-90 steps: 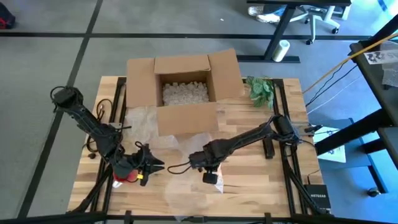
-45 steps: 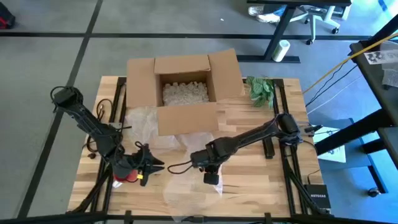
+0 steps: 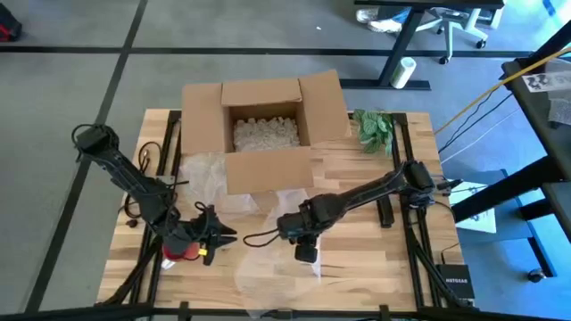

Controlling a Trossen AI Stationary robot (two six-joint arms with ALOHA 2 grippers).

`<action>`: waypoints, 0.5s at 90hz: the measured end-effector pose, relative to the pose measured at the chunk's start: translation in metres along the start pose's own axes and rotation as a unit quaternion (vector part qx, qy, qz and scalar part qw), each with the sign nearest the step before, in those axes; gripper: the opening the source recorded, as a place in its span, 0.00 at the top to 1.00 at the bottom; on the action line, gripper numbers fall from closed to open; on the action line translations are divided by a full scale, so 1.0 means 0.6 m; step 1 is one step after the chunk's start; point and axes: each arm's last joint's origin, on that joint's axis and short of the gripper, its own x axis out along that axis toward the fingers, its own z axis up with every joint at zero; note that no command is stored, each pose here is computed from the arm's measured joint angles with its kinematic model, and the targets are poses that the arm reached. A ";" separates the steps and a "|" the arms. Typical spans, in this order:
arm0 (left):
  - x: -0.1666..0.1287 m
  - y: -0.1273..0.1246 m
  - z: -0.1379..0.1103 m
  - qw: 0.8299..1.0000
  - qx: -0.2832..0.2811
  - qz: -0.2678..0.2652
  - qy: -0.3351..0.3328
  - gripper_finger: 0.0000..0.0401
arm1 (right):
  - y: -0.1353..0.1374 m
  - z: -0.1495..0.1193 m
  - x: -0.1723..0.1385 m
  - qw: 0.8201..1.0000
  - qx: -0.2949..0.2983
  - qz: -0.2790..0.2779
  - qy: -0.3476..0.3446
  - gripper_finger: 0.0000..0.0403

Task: Wrap mug
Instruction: Wrap the yellow mug with the right transparent bubble wrap

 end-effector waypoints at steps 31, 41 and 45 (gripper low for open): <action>0.074 0.033 0.015 0.999 0.031 0.031 0.003 0.79 | 0.033 -0.011 0.005 0.999 -0.033 -0.003 -0.022 0.78; 0.098 0.052 0.027 0.997 0.043 0.055 -0.013 0.79 | 0.037 -0.014 0.005 0.999 -0.037 -0.003 -0.020 0.78; 0.107 0.061 0.030 0.997 0.045 0.068 -0.016 0.79 | 0.037 -0.014 0.005 0.999 -0.036 -0.005 -0.022 0.78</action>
